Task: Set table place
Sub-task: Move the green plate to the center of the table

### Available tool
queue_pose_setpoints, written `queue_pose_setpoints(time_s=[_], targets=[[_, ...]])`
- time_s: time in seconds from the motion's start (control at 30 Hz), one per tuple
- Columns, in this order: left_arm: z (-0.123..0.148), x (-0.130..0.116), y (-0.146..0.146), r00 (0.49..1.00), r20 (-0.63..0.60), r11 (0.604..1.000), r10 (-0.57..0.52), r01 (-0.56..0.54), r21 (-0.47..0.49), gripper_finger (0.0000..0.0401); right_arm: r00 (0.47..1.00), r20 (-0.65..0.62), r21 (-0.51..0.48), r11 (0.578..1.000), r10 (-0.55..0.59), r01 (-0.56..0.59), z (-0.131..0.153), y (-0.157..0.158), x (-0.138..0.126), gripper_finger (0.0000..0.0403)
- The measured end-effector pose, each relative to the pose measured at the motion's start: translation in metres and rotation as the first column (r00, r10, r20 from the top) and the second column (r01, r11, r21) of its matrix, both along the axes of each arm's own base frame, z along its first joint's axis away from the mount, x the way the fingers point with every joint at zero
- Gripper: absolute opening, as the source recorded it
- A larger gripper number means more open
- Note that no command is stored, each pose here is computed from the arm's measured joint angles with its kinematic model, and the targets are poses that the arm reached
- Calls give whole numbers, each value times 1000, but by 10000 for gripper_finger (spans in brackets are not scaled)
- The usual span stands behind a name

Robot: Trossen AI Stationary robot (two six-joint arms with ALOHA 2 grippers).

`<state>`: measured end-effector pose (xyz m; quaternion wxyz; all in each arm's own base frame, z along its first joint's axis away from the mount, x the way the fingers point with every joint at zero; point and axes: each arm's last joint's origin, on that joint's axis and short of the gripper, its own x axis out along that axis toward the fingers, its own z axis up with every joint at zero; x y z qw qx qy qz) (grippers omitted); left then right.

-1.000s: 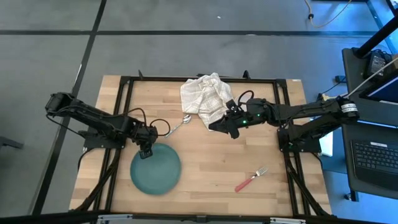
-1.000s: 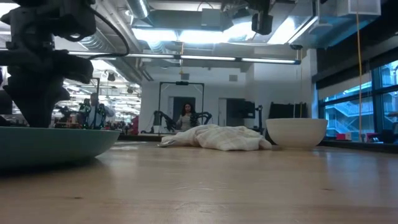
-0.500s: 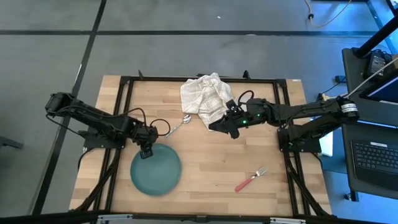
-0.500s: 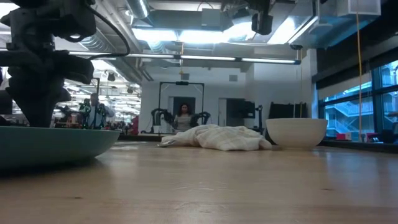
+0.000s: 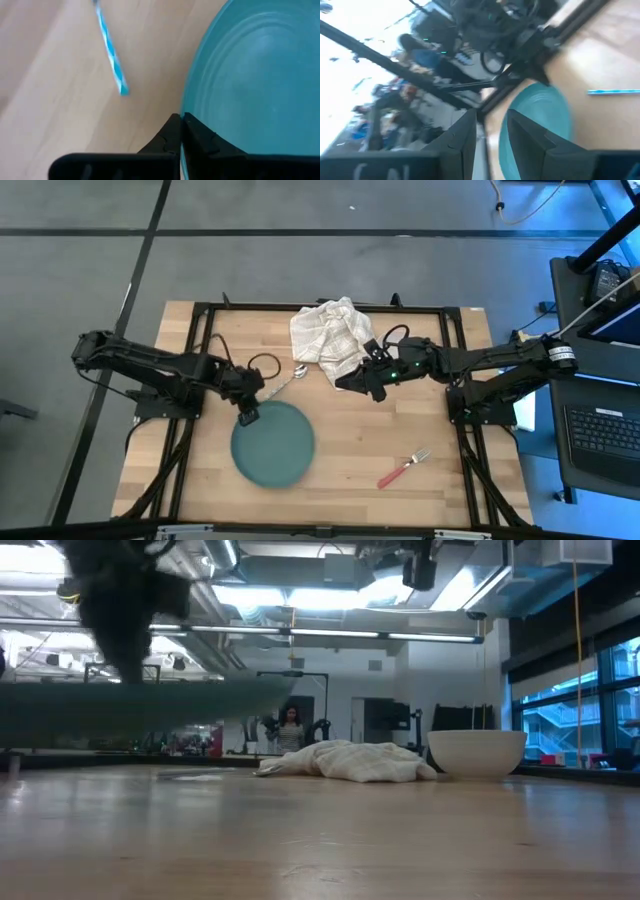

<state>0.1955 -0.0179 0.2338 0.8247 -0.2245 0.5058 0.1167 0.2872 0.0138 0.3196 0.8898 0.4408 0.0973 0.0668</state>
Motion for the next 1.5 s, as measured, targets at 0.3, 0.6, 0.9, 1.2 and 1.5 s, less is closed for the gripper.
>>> queue_pose_setpoints(time_s=[0.3,0.6,0.9,1.2,1.5], targets=[[73,30,14,982,186,997,21,-34,64,0,937,312,29,984,158,-176,32,5,-3,111],[57,100,35,997,58,993,-42,35,117,0,813,527,-5,957,248,-289,55,7,-13,111],[24,147,58,990,-43,985,-135,139,103,0,790,557,-4,952,256,-306,58,9,-15,111],[-23,166,63,972,-165,984,-169,176,28,0,789,558,-26,956,258,-294,58,9,-15,111],[-37,171,64,966,-196,984,-169,176,23,0,790,556,-31,956,259,-291,57,9,-14,111]])
